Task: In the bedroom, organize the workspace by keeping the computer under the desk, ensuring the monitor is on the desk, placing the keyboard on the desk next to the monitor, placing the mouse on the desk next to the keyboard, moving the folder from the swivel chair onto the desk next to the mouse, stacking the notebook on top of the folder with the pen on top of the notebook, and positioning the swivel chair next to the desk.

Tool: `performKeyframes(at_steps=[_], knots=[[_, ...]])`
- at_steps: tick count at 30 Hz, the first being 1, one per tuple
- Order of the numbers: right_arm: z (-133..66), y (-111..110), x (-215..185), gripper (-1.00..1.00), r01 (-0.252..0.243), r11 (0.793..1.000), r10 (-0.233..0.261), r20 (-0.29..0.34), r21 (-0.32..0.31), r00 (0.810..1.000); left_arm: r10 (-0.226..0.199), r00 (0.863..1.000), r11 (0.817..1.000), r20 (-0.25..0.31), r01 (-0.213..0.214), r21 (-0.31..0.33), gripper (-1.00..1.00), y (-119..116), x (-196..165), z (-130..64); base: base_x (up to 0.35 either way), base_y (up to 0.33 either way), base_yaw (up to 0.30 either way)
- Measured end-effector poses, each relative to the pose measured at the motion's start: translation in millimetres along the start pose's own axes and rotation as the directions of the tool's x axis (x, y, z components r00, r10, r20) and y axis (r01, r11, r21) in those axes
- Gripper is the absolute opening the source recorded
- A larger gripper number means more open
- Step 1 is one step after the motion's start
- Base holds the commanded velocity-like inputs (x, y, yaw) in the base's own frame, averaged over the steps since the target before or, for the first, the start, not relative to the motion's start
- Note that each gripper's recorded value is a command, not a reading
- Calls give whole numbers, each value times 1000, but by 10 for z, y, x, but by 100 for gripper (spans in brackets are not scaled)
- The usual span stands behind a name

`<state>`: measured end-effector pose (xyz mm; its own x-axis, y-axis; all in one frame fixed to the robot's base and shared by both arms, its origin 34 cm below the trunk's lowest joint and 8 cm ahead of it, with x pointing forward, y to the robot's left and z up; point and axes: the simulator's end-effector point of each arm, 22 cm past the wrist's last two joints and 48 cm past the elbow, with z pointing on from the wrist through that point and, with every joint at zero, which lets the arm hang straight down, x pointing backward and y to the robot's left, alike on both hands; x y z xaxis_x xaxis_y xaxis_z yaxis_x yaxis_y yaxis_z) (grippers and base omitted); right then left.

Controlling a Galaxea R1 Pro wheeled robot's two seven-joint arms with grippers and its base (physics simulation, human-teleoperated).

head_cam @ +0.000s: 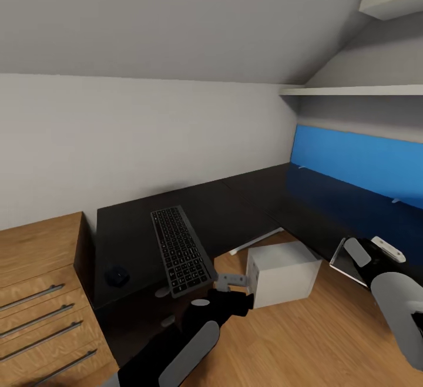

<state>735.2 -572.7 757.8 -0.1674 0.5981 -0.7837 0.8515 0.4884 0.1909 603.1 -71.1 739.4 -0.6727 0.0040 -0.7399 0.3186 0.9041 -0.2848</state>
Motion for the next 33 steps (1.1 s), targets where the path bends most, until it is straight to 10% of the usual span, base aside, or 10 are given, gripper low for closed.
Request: performKeyframes(at_steps=[33], knots=[[-502,653,-1213,100,-96,989,110,137,-109,984,1,1000,1000,-1,-1,4,100,-91,-199,-131,0,0,0]])
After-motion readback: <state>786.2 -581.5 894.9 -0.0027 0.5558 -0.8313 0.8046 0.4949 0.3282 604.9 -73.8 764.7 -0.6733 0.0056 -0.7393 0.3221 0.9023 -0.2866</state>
